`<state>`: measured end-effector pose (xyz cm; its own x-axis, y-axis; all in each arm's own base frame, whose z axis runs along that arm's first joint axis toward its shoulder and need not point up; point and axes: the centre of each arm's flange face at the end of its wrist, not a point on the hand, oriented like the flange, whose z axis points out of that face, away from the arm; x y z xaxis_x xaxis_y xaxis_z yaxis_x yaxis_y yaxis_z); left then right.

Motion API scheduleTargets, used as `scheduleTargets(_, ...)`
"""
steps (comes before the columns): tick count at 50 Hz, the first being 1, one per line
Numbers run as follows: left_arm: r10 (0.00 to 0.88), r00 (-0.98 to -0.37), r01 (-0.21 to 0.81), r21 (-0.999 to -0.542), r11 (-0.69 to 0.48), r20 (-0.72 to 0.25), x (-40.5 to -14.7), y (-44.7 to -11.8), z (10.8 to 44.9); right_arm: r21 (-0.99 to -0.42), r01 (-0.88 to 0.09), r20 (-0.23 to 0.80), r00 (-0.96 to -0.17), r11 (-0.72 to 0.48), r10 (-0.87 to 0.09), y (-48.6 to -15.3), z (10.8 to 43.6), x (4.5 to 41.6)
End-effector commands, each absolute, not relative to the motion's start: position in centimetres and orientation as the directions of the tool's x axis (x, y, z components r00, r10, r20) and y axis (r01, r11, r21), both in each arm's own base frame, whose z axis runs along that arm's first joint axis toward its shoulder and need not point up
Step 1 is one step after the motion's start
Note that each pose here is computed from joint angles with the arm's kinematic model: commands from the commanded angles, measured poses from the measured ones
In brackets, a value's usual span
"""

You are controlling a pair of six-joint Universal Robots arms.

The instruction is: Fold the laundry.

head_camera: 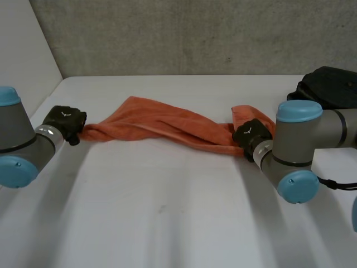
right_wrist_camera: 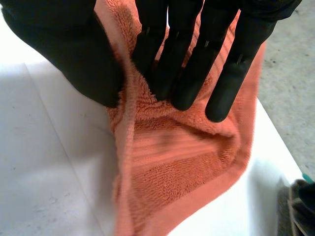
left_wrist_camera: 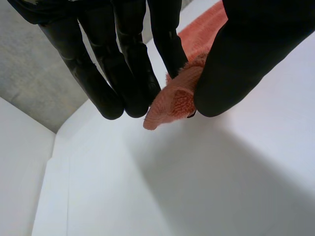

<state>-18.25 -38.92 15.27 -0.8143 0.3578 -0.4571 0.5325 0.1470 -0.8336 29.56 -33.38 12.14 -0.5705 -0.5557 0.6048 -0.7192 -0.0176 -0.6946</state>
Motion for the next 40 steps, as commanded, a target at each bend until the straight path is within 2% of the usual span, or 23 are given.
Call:
scheduleTargets(1,0.371,-0.807,0.537,-0.832,0.139,-0.459,-18.5,-38.0,17.7,-0.727,-0.686,0.587,-0.635,0.018,-0.502,-32.5,14.7,28.6)
scheduleTargets(10,0.355,-0.847,0.465,-0.876,0.131,-0.396,-19.2,-37.0,20.6,-0.781,-0.622,0.525,-0.707,0.064,-0.474,-32.0,15.7,27.8)
scheduleTargets(17,0.360,-0.883,0.389,-0.899,0.202,-0.301,-19.7,-37.1,20.2,-0.791,-0.602,0.494,-0.737,0.113,-0.461,-32.1,15.5,26.7)
scheduleTargets(23,0.329,-0.900,0.376,-0.891,0.254,-0.286,-18.9,-38.8,18.9,-0.804,-0.581,0.476,-0.758,0.129,-0.446,-32.5,16.7,25.4)
scheduleTargets(28,0.298,-0.911,0.376,-0.870,0.320,-0.284,-17.6,-40.2,17.6,-0.802,-0.579,0.454,-0.751,0.148,-0.480,-32.6,16.6,24.4)
scheduleTargets(33,0.295,-0.918,0.368,-0.845,0.387,-0.265,-16.7,-41.1,16.3,-0.802,-0.563,0.404,-0.757,0.200,-0.514,-32.5,16.5,23.0)
scheduleTargets(40,0.294,-0.921,0.362,-0.837,0.411,-0.254,-16.1,-41.7,15.7,-0.816,-0.521,0.330,-0.775,0.250,-0.538,-31.9,15.6,22.5)
